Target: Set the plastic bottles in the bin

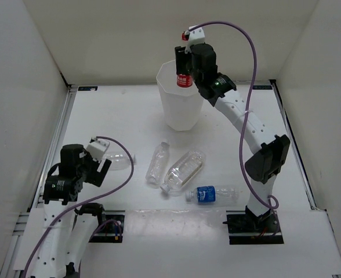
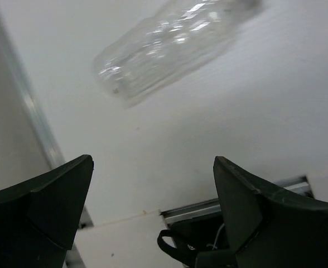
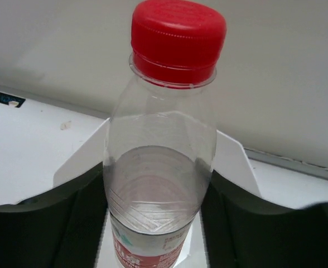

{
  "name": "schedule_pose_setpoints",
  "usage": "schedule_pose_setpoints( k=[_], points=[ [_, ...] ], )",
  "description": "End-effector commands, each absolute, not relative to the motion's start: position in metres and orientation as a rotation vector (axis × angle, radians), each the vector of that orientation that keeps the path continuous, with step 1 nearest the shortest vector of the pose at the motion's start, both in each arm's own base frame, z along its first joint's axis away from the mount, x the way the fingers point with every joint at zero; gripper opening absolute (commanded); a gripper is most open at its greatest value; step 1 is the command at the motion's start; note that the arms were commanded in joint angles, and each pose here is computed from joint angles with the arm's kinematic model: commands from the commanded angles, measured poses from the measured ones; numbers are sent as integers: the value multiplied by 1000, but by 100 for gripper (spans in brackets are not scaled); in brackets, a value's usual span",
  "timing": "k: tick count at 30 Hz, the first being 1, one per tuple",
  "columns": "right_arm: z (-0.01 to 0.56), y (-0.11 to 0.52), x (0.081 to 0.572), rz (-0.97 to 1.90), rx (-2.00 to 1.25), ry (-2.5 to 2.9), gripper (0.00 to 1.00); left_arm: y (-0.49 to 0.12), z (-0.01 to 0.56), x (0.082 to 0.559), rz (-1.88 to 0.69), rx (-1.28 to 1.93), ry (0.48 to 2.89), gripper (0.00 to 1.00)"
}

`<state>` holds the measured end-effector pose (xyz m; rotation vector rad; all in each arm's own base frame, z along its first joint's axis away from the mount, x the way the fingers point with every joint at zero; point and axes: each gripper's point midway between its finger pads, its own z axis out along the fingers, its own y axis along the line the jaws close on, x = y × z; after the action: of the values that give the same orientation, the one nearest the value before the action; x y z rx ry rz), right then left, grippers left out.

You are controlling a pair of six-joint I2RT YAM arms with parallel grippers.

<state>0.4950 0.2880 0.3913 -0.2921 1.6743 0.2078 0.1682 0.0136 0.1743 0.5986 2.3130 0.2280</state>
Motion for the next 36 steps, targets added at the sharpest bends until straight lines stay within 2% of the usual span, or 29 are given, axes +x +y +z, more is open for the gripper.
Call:
schedule_pose_setpoints(
  k=[1, 2, 3, 4, 7, 10, 14, 17, 21, 27, 29, 31, 36],
  points=[
    [407, 293, 484, 225, -335, 1645, 72, -47, 169, 143, -185, 994, 2222, 100],
    [410, 292, 483, 226, -334, 1644, 93, -50, 166, 142, -216, 1001, 2222, 100],
    [407, 296, 480, 229, -346, 1652, 99, -46, 169, 155, -160, 986, 2187, 100],
    [413, 293, 478, 225, -335, 1644, 100, -41, 164, 162, -125, 928, 2209, 100],
    [438, 285, 468, 241, -316, 1602, 100, -17, 169, 192, 91, 886, 2155, 100],
    [473, 268, 452, 249, -259, 1543, 100, -9, 171, 210, 195, 979, 2093, 100],
    [503, 250, 419, 280, -239, 1497, 100, -16, 175, 227, 179, 1142, 2046, 100],
    [502, 237, 390, 302, -289, 1528, 100, -11, 159, 237, 190, 1223, 2103, 100],
    [470, 217, 352, 313, -334, 1650, 100, -12, 134, 243, 258, 1416, 2133, 100],
    [390, 184, 303, 301, -303, 1856, 100, -41, 121, 245, 340, 1745, 1919, 100],
    [357, 177, 295, 279, -294, 1940, 100, -39, 103, 244, 381, 1829, 1918, 100],
    [347, 173, 286, 307, -245, 1968, 100, -45, 94, 251, 407, 1863, 1888, 100],
    [321, 163, 268, 334, -179, 2030, 100, -45, 74, 269, 436, 1857, 2025, 100]
  ],
)
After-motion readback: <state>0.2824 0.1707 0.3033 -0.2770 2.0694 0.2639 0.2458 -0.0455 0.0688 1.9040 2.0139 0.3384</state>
